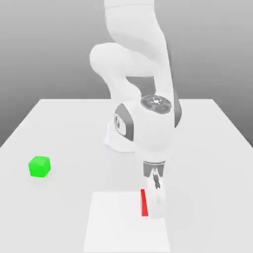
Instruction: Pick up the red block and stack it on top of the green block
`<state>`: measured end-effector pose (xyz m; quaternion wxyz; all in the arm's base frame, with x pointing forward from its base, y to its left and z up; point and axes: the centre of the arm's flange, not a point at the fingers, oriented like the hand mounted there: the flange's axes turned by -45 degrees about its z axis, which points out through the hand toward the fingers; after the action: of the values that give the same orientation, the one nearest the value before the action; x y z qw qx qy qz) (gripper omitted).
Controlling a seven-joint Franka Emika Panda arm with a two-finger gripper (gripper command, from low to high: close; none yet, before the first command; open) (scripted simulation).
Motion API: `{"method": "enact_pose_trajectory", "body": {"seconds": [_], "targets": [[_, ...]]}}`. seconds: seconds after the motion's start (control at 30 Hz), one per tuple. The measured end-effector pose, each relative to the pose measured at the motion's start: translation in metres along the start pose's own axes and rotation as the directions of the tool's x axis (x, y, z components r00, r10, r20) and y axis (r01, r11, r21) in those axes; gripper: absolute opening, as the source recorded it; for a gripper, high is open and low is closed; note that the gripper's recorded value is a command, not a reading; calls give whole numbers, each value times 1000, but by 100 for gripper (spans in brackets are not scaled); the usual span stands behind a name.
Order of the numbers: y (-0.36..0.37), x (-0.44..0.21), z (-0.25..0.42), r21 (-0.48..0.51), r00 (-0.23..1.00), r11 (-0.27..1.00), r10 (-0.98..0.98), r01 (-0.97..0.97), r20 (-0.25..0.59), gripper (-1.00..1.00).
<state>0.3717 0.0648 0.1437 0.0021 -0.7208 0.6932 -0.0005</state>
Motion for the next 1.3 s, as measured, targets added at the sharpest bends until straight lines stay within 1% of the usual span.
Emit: {"method": "enact_pose_trajectory", "body": {"seconds": [0.07,0.5,0.53,0.57,0.6,0.7,0.83,0.97,1.03,1.07,1.13,1.27,1.3], "targets": [[0,0,-1,0,1000,1000,0,0,0,-100],[1,-1,-64,-1,1000,1000,4,-4,-4,-100],[2,4,-67,-3,1000,1000,29,-29,-9,-100],[1,27,-68,-4,994,994,105,-105,-13,-100],[3,65,-70,-4,975,975,220,-220,-17,-100],[24,157,-77,-3,854,854,520,-520,-30,-100],[68,238,-87,3,627,627,778,-779,-34,-100],[131,305,-97,7,324,324,946,-946,-23,-100],[168,331,-101,6,155,155,988,-988,-12,-100],[182,341,-99,5,89,89,996,-996,-8,-100],[193,349,-86,5,39,39,999,-999,-6,-100],[197,350,-51,4,24,24,1000,-1000,-4,-100],[197,350,-43,4,24,24,1000,-1000,-3,100]]}}
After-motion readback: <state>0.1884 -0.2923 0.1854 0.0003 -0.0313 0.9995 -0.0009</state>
